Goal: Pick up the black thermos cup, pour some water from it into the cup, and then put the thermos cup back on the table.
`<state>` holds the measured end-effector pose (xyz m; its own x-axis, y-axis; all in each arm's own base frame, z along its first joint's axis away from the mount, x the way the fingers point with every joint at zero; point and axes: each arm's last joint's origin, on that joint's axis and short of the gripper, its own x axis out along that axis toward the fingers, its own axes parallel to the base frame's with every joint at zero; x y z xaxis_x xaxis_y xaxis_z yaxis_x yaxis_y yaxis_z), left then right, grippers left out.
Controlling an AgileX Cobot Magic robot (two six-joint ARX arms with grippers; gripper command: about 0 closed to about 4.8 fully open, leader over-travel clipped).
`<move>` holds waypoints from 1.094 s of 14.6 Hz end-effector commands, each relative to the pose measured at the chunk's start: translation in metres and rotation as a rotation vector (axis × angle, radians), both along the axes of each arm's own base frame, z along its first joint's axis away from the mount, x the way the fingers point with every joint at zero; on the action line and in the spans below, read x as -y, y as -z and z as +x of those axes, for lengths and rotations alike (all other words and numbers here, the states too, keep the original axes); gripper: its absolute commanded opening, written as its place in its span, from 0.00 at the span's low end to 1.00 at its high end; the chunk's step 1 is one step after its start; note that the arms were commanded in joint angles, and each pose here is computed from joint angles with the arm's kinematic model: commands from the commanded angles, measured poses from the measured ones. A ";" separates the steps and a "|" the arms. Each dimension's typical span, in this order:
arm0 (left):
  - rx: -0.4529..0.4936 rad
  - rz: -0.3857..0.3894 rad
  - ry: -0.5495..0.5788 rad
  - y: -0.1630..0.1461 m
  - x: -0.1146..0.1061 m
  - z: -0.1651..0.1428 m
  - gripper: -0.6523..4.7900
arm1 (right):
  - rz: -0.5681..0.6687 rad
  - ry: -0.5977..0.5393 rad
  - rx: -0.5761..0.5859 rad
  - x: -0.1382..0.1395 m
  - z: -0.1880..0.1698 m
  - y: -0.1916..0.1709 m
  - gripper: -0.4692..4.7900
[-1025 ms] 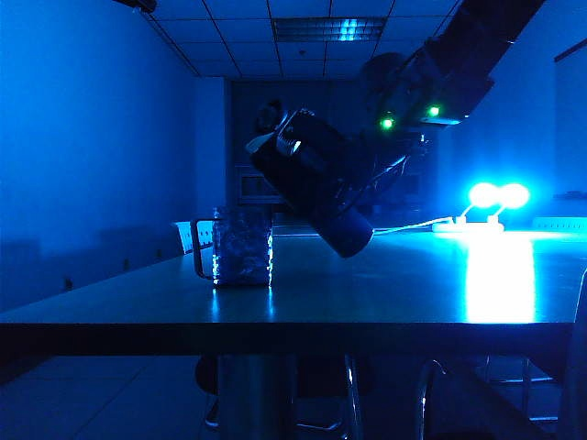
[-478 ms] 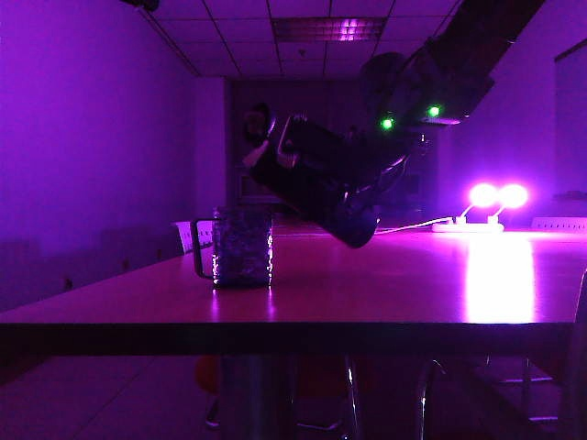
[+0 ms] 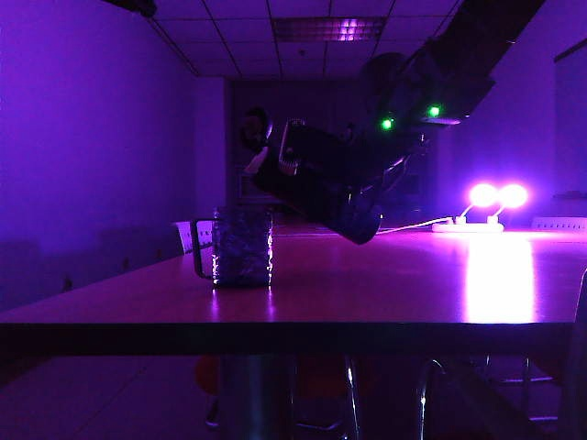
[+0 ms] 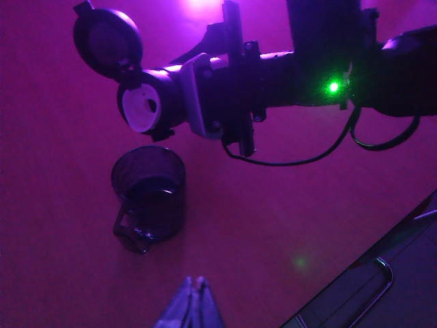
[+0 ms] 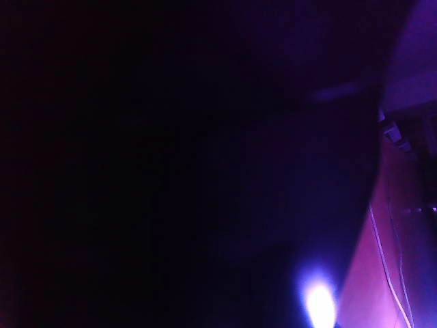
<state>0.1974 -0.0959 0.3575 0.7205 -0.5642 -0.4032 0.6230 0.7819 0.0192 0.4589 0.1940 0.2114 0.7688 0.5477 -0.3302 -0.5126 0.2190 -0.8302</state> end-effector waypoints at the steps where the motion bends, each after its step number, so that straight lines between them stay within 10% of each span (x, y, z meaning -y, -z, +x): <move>1: 0.016 -0.004 0.004 -0.003 0.000 -0.001 0.11 | 0.046 -0.014 0.099 -0.002 0.000 -0.021 0.40; 16: 0.021 -0.006 0.005 -0.003 0.000 0.000 0.11 | -0.187 -0.079 0.272 -0.003 0.000 -0.022 0.40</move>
<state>0.1974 -0.0960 0.3576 0.7206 -0.5646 -0.4025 0.6233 0.7817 0.0193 0.4582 0.1956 0.2115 0.7667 0.5510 -0.3294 -0.4001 0.0088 -0.9164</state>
